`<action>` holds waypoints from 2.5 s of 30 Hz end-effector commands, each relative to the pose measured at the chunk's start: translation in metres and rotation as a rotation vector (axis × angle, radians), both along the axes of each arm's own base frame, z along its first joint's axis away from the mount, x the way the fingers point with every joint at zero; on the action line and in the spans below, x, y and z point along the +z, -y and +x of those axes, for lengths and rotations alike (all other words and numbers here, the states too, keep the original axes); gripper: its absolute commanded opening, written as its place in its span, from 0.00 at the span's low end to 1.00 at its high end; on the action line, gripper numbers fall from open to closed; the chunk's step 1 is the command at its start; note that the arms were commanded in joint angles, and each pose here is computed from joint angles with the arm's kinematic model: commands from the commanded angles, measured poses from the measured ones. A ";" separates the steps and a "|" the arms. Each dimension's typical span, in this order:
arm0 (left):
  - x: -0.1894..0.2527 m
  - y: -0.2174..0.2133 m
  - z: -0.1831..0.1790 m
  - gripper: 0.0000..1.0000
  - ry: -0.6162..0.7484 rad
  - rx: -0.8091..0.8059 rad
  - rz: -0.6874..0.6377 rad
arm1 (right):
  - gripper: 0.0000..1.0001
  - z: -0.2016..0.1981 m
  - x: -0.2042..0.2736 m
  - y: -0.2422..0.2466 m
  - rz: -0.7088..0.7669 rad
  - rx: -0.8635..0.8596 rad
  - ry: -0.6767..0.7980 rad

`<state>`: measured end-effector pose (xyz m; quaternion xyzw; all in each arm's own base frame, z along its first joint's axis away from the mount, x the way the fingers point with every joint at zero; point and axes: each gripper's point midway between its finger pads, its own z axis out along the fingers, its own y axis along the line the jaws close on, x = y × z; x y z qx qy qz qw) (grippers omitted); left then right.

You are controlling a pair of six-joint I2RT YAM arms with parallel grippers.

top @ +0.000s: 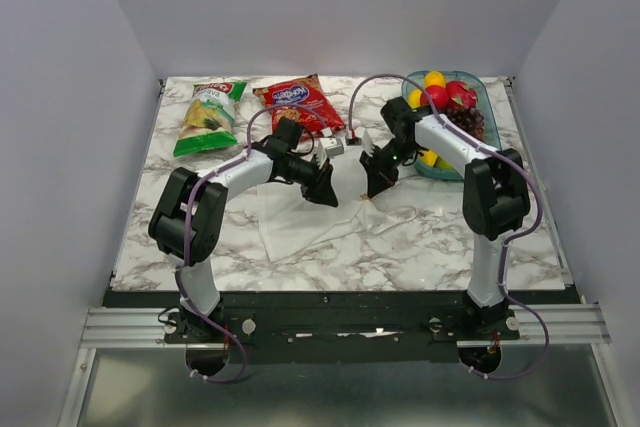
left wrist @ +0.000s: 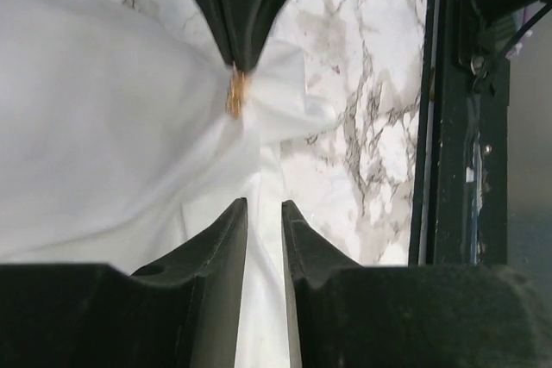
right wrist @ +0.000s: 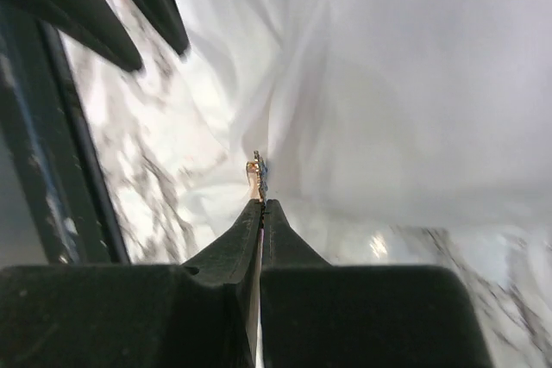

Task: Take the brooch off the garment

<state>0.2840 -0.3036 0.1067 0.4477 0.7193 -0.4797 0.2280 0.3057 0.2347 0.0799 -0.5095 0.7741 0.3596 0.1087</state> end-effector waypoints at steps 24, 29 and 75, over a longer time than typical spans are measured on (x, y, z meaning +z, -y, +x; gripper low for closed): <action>-0.021 -0.028 0.000 0.35 0.019 -0.007 0.096 | 0.10 0.009 0.005 0.074 -0.591 0.363 0.302; -0.035 -0.043 0.012 0.36 -0.039 0.073 0.132 | 0.10 0.014 0.007 0.074 -0.621 0.393 0.346; -0.086 -0.122 -0.008 0.35 -0.229 0.225 0.452 | 0.11 -0.022 0.013 0.071 -0.618 0.538 0.324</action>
